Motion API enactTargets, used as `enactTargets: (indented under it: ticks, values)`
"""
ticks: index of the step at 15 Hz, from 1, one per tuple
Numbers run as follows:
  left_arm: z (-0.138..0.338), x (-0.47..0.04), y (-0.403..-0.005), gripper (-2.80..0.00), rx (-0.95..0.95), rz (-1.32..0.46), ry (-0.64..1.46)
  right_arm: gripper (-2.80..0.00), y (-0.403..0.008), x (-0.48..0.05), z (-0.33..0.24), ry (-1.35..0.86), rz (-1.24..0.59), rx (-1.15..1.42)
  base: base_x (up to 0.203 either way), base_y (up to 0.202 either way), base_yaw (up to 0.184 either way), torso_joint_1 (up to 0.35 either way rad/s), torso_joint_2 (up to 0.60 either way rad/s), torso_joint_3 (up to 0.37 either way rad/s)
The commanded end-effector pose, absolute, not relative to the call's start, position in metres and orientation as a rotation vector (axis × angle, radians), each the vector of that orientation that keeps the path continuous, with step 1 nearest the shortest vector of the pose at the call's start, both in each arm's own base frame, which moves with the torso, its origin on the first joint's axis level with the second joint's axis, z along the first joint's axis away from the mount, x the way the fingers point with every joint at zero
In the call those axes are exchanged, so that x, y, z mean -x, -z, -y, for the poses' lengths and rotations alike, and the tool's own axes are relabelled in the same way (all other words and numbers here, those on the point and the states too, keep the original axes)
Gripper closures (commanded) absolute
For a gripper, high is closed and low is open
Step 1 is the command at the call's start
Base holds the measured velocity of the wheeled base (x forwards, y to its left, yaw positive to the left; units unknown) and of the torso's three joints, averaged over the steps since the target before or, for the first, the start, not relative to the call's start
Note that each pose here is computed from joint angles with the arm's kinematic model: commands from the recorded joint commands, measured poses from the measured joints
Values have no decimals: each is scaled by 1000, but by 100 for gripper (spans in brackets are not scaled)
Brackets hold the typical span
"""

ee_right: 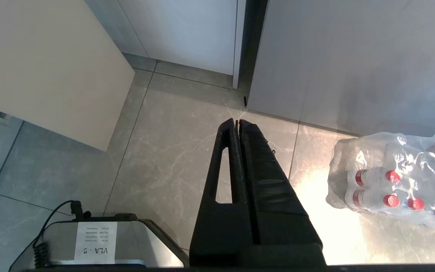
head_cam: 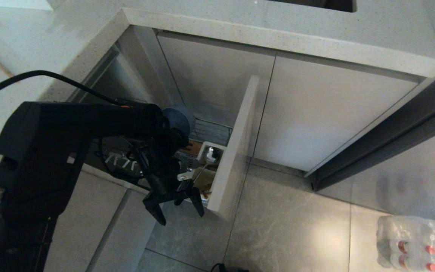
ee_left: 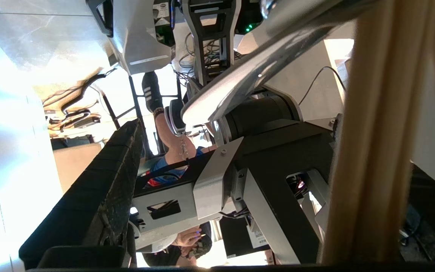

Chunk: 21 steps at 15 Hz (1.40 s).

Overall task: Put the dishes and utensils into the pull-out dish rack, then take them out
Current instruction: Take the chopsticks out of the cupboard

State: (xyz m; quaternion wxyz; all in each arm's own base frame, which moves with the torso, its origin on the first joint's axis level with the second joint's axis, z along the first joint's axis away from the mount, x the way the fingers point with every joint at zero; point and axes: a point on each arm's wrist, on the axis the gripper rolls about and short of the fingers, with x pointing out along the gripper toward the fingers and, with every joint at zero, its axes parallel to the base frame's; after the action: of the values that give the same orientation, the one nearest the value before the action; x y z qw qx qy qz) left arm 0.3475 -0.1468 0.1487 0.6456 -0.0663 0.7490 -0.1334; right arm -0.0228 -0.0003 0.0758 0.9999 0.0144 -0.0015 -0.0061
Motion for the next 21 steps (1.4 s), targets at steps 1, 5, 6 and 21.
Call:
enactTargets:
  ticks: [1, 5, 6, 21]
  values:
    - [147, -347, -148, -280, 152, -1713, 301, 0, -76, 23, 0, 12, 3, -29, 0, 0, 0, 0, 0, 0]
    - [147, -347, -150, 0, 155, -1707, 301, 0, -76, 23, 0, 13, 2, -29, 0, 0, 0, 0, 0, 0]
    - [147, -347, -151, 0, 155, -1706, 301, 0, -76, 23, 0, 12, 2, -29, 0, 0, 0, 0, 0, 0]
    - [145, -333, -181, 0, 166, -1637, 331, 0, -76, 23, 0, 12, 2, -29, 0, 0, 0, 0, 0, 0]
